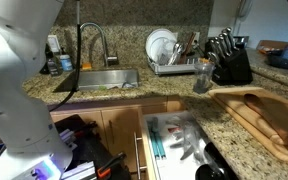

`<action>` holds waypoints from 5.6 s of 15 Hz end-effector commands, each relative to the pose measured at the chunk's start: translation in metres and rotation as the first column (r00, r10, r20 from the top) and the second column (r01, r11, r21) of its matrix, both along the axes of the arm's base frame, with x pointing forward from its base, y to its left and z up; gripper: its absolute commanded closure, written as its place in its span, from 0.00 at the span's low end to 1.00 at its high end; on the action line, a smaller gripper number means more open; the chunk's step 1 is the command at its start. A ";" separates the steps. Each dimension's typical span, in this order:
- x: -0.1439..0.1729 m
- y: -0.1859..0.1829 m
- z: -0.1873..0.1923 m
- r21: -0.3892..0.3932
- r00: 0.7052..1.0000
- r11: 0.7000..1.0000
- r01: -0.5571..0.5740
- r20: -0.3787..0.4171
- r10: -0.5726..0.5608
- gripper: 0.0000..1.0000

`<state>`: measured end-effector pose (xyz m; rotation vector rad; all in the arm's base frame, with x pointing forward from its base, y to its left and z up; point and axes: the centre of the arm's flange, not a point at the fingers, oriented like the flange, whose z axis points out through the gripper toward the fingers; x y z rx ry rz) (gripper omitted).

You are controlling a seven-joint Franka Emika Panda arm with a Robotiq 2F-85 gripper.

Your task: Pick the wooden spoon and put it in the drawer

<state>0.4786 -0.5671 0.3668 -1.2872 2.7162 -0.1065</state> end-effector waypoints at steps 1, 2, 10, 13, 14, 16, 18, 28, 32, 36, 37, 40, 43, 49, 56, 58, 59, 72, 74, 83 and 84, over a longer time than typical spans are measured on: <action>0.049 -0.006 -0.008 0.020 0.996 0.996 -0.083 0.042 0.082 0.00; 0.061 -0.004 -0.012 0.047 0.994 0.994 -0.104 0.051 0.101 0.00; 0.064 0.030 -0.055 0.171 0.989 0.977 -0.130 -0.043 0.140 0.00; 0.062 0.043 -0.067 0.205 0.983 0.969 -0.134 -0.095 0.156 0.00; 0.063 0.038 -0.061 0.176 0.986 0.975 -0.137 -0.066 0.150 0.00; 0.065 0.042 -0.068 0.192 0.985 0.971 -0.139 -0.078 0.157 0.00; 0.067 0.042 -0.076 0.165 0.984 0.978 -0.127 -0.105 0.145 0.00; 0.067 0.043 -0.100 0.175 0.980 0.979 -0.107 -0.148 0.133 0.01; 0.066 0.044 -0.107 0.186 0.979 0.977 -0.102 -0.156 0.132 0.41; 0.065 0.039 -0.104 0.171 0.980 0.981 -0.095 -0.159 0.123 0.69; 0.065 0.039 -0.104 0.172 0.980 0.981 -0.093 -0.159 0.121 0.76; 0.065 0.033 -0.097 0.175 0.982 0.980 -0.094 -0.147 0.120 0.97; 0.061 0.023 -0.068 0.191 0.987 0.973 -0.132 -0.067 0.147 0.93; 0.046 0.053 0.000 0.308 0.936 0.887 -0.343 0.039 0.349 0.93; 0.016 0.119 0.011 0.602 0.847 0.689 -0.404 -0.038 0.530 0.93; 0.033 0.110 0.008 0.573 0.861 0.717 -0.398 -0.036 0.507 0.72; 0.031 0.112 0.006 0.586 0.858 0.708 -0.395 -0.039 0.511 0.72; 0.051 0.237 -0.028 0.758 0.576 0.570 -0.317 -0.324 0.751 0.93; 0.054 0.248 -0.028 0.760 0.555 0.569 -0.315 -0.339 0.760 0.72; 0.021 0.317 -0.106 0.588 0.553 0.809 0.019 -0.680 0.481 0.93; 0.008 0.330 -0.119 0.560 0.517 0.826 0.064 -0.727 0.453 0.93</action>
